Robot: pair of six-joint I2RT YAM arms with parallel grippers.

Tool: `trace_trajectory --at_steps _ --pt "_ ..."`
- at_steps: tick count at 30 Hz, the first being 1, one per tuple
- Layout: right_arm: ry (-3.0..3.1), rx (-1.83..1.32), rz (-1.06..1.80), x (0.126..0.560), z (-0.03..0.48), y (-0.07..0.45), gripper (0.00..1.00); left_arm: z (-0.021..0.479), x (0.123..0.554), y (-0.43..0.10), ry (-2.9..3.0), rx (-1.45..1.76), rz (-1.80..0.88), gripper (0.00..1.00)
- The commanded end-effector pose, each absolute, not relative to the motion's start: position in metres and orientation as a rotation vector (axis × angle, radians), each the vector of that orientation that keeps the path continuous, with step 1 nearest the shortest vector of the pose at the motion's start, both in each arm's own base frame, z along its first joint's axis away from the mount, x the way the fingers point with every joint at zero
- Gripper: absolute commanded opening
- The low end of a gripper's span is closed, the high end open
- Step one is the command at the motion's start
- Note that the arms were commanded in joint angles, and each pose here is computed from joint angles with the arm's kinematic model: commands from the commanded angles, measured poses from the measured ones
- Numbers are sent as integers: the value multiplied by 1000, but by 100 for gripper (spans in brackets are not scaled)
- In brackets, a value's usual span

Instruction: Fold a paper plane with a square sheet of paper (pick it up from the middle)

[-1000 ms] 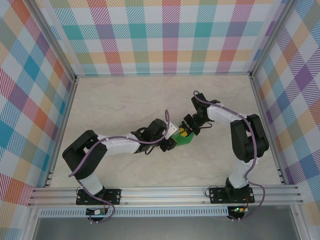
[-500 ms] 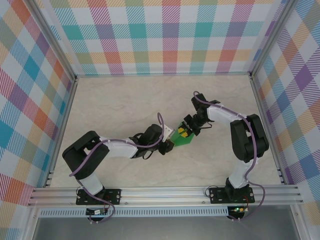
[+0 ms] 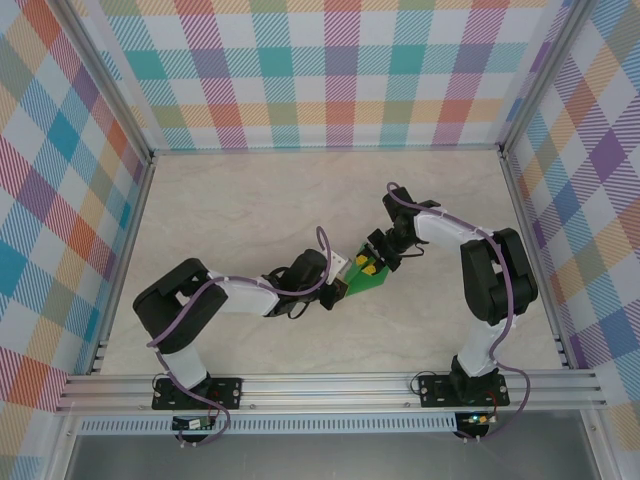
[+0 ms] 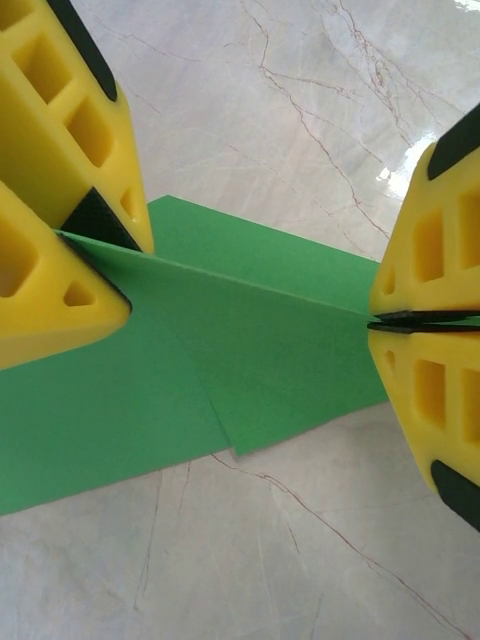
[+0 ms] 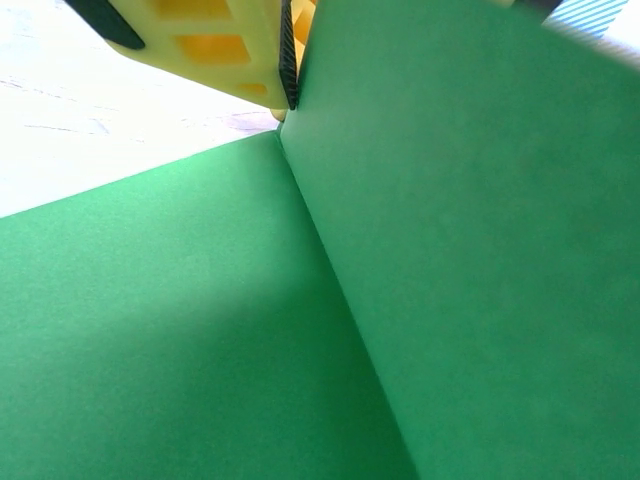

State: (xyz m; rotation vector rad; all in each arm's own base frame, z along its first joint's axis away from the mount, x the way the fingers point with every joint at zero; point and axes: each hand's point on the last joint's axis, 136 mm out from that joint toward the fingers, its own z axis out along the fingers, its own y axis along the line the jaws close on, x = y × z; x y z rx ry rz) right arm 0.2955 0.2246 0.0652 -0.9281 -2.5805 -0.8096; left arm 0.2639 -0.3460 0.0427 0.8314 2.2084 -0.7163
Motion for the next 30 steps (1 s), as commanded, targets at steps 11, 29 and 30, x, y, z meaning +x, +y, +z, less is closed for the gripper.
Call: trace_trajectory --at_steps 11,29,30 --pt "-2643 -889 -786 300 78 219 53 47 260 -359 2216 770 -822 7" --pt "-3121 -570 -1099 315 104 185 70 48 255 -376 2441 414 -1093 2" --pt "-3110 -534 -1148 313 102 189 70 48 255 -377 2453 389 -1112 2"
